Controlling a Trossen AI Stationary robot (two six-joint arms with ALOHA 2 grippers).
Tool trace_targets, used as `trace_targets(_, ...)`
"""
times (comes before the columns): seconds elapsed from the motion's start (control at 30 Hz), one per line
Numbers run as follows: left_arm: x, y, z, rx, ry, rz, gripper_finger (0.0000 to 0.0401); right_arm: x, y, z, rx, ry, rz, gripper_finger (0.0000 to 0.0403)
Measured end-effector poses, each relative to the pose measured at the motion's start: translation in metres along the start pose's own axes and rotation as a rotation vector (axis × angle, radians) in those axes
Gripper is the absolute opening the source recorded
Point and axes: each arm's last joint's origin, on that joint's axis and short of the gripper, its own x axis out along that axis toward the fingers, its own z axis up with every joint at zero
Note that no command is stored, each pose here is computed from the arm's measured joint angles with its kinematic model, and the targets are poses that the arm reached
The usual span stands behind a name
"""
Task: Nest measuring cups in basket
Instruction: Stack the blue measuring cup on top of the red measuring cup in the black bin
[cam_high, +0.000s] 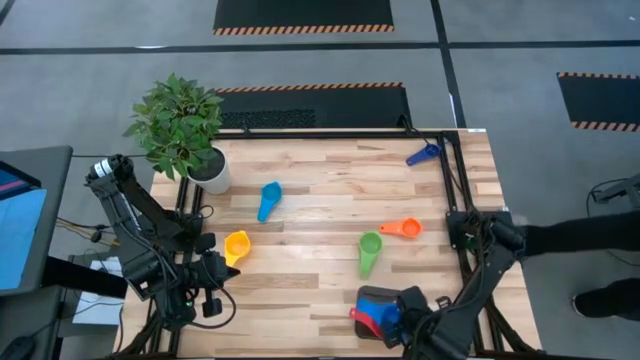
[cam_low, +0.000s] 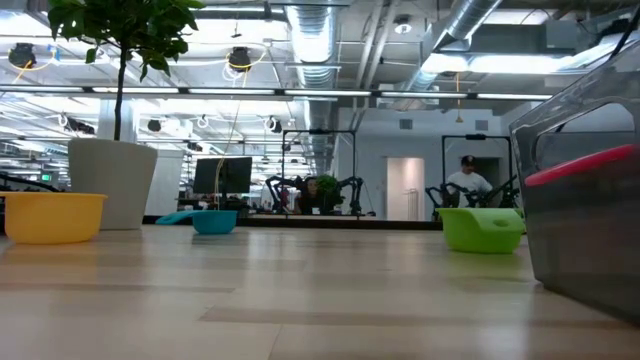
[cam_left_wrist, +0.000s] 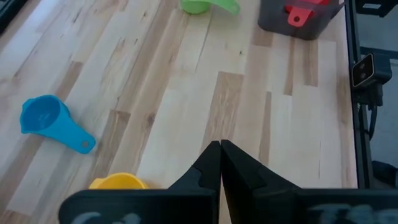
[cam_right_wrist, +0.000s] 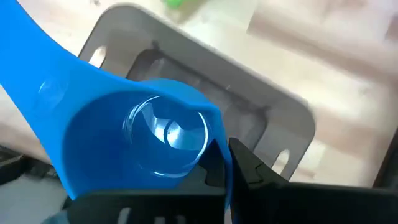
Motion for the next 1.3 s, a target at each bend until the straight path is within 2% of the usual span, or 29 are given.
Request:
trace_targets(0.23, 0.000, 0.000, 0.000, -0.010, 0.002, -0.001, 0.0000, 0.026, 0.001, -0.005, 0.003, 0.002, -0.004, 0.0006)
trace_targets(0.47, 0.000, 0.000, 0.000, -0.014, 0.000, -0.004, 0.0000, 0.044, 0.006, -0.011, 0.015, 0.032, 0.046, 0.0006)
trace_targets(0.57, 0.000, 0.000, 0.000, -0.014, 0.001, -0.003, 0.0000, 0.047, 0.008, -0.013, 0.002, 0.049, 0.070, 0.0009)
trace_targets(0.73, 0.000, 0.000, 0.000, -0.015, 0.001, -0.003, 0.0000, 0.050, 0.007, -0.015, -0.022, 0.096, 0.043, 0.0023)
trace_targets(0.97, 0.000, 0.000, 0.000, -0.015, 0.001, -0.003, 0.0000, 0.050, 0.007, -0.015, -0.024, 0.098, 0.042, 0.0013)
trace_targets(1.3, 0.000, 0.000, 0.000, -0.015, 0.001, -0.003, 0.0000, 0.049, 0.007, -0.015, -0.024, 0.094, 0.043, 0.0093)
